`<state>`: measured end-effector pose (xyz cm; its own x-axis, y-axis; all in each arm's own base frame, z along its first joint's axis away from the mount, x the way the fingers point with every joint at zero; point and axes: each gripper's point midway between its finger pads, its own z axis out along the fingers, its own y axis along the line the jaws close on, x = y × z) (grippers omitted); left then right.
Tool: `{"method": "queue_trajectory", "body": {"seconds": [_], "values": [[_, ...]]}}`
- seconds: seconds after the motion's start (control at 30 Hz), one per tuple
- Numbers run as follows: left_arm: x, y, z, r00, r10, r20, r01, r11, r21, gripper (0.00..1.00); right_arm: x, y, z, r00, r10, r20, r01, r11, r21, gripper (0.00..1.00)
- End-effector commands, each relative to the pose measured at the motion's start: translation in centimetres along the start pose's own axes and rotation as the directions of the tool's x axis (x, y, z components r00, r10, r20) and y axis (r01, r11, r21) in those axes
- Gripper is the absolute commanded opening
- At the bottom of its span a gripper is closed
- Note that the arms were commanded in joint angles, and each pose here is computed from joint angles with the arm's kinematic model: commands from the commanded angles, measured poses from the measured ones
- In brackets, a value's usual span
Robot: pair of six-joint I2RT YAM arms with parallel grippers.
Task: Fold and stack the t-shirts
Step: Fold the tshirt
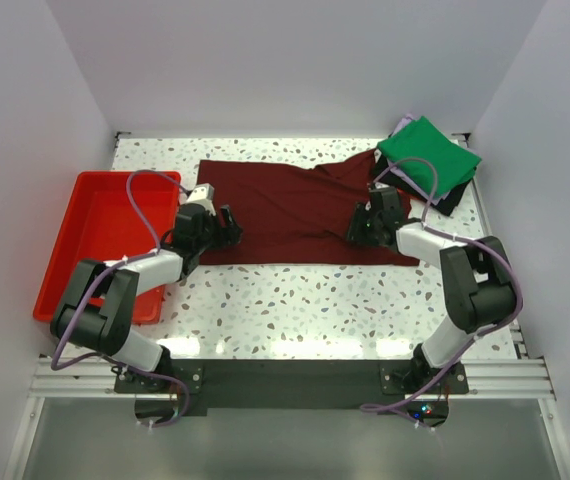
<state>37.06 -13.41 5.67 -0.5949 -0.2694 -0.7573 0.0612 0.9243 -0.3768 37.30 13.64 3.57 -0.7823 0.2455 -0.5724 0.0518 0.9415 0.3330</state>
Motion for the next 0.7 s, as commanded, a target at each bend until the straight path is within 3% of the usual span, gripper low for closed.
{"method": "queue_trajectory", "body": {"seconds": [0.0, 0.33, 0.43, 0.47, 0.67], "values": [[-1.1, 0.1, 0.1, 0.999, 0.024, 0.045, -0.024, 1.0, -0.004, 0.77, -1.0, 0.7, 0.9, 1.0, -0.001, 0.03, 0.002, 1.0, -0.009, 0.46], [-1.3, 0.2, -0.1, 0.998, 0.025, 0.049, -0.025, 1.0, -0.009, 0.77, -0.5, 0.5, 1.1, 1.0, -0.023, 0.011, 0.023, 0.999, 0.027, 0.38], [-1.2, 0.2, 0.0, 0.998, 0.027, 0.048, -0.026, 1.0, -0.011, 0.77, -0.5, 0.6, 1.2, 1.0, -0.026, 0.007, 0.026, 0.999, 0.025, 0.27], [-1.2, 0.2, 0.0, 0.998, 0.027, 0.048, -0.026, 1.0, -0.011, 0.77, -0.7, 0.7, 1.2, 1.0, -0.025, 0.01, 0.025, 0.999, 0.021, 0.19], [-1.2, 0.3, 0.0, 0.998, 0.028, 0.049, -0.028, 0.999, -0.016, 0.77, -1.5, 1.1, 0.8, 0.999, -0.03, 0.023, 0.03, 0.999, 0.017, 0.01]]}}
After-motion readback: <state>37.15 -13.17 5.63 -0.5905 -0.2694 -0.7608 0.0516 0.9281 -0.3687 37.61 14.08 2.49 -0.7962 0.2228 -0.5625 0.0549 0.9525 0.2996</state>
